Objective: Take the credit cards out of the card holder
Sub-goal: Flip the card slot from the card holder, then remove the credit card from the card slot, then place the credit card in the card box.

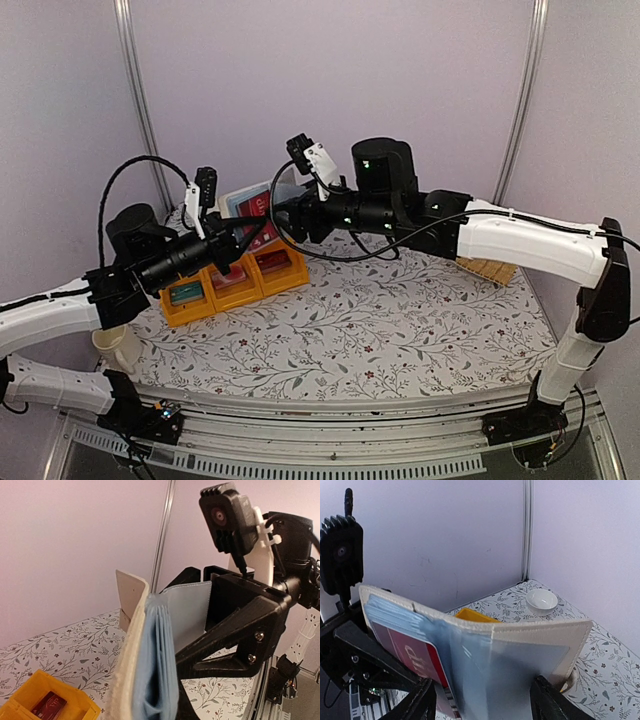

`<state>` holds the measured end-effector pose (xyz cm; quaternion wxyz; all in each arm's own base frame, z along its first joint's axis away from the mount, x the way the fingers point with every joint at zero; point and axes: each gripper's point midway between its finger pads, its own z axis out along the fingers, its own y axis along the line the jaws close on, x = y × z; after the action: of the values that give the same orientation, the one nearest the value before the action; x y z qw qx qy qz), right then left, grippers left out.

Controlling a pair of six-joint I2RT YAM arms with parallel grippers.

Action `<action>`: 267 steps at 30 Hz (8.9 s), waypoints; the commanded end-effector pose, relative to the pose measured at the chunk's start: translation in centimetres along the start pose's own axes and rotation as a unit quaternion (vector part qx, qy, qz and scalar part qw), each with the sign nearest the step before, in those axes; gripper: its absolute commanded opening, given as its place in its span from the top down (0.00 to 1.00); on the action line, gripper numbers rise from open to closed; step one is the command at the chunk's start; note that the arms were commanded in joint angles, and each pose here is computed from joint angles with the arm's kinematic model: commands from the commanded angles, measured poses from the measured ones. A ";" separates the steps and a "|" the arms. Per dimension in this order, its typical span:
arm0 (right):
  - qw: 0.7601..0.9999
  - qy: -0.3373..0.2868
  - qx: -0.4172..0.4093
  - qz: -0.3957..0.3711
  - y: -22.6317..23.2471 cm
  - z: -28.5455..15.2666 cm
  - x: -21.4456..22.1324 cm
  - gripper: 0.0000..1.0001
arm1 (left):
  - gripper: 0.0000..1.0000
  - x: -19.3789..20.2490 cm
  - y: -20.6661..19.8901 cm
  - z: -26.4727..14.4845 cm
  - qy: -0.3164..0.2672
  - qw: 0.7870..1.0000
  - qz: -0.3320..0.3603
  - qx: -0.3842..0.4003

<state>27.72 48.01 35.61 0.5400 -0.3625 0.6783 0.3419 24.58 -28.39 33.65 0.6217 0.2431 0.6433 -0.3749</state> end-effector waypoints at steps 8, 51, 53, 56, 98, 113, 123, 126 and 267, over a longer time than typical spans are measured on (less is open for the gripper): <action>0.996 0.078 0.013 0.029 -6.8 -5.7 2.5 0.32 | 1.00 0.2 2.8 0.6 0.051 0.992 -0.068 -0.089; 0.949 0.015 -0.308 0.065 3.4 -7.0 -0.6 0.66 | 1.00 -2.3 -8.7 -2.5 -0.009 0.964 -0.036 0.264; 0.954 0.011 -0.292 0.064 2.8 -7.3 -0.9 0.66 | 1.00 -2.2 -8.5 -2.4 -0.010 0.966 -0.034 0.258; 0.955 0.013 -0.287 0.068 2.6 -7.0 -0.8 0.66 | 1.00 -2.2 -8.4 -2.3 -0.011 0.966 -0.035 0.256; 0.921 0.043 -0.382 0.062 7.1 -6.5 1.5 0.99 | 1.00 -1.4 -7.0 -1.3 -0.010 0.973 -0.059 0.221; 0.917 0.142 -0.285 0.239 0.9 -4.4 8.3 0.99 | 0.95 7.0 -4.1 0.6 0.036 0.935 -0.286 0.205; 0.909 0.143 -0.272 0.281 -1.4 -5.6 9.3 0.99 | 0.81 8.8 -3.4 0.7 0.038 0.930 -0.309 0.195; 0.911 0.143 -0.263 0.282 -1.9 -5.9 9.2 0.99 | 0.81 8.7 -3.7 0.7 0.036 0.926 -0.312 0.207; 0.606 -0.118 0.174 0.767 -14.4 20.6 22.1 0.69 | 1.00 -1.1 17.6 -14.4 -0.070 0.885 -0.162 -0.431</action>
<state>46.64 55.50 8.14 0.2133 0.4396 0.6846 0.5409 29.53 -6.64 30.07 0.6289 -0.1825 0.7372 -0.1665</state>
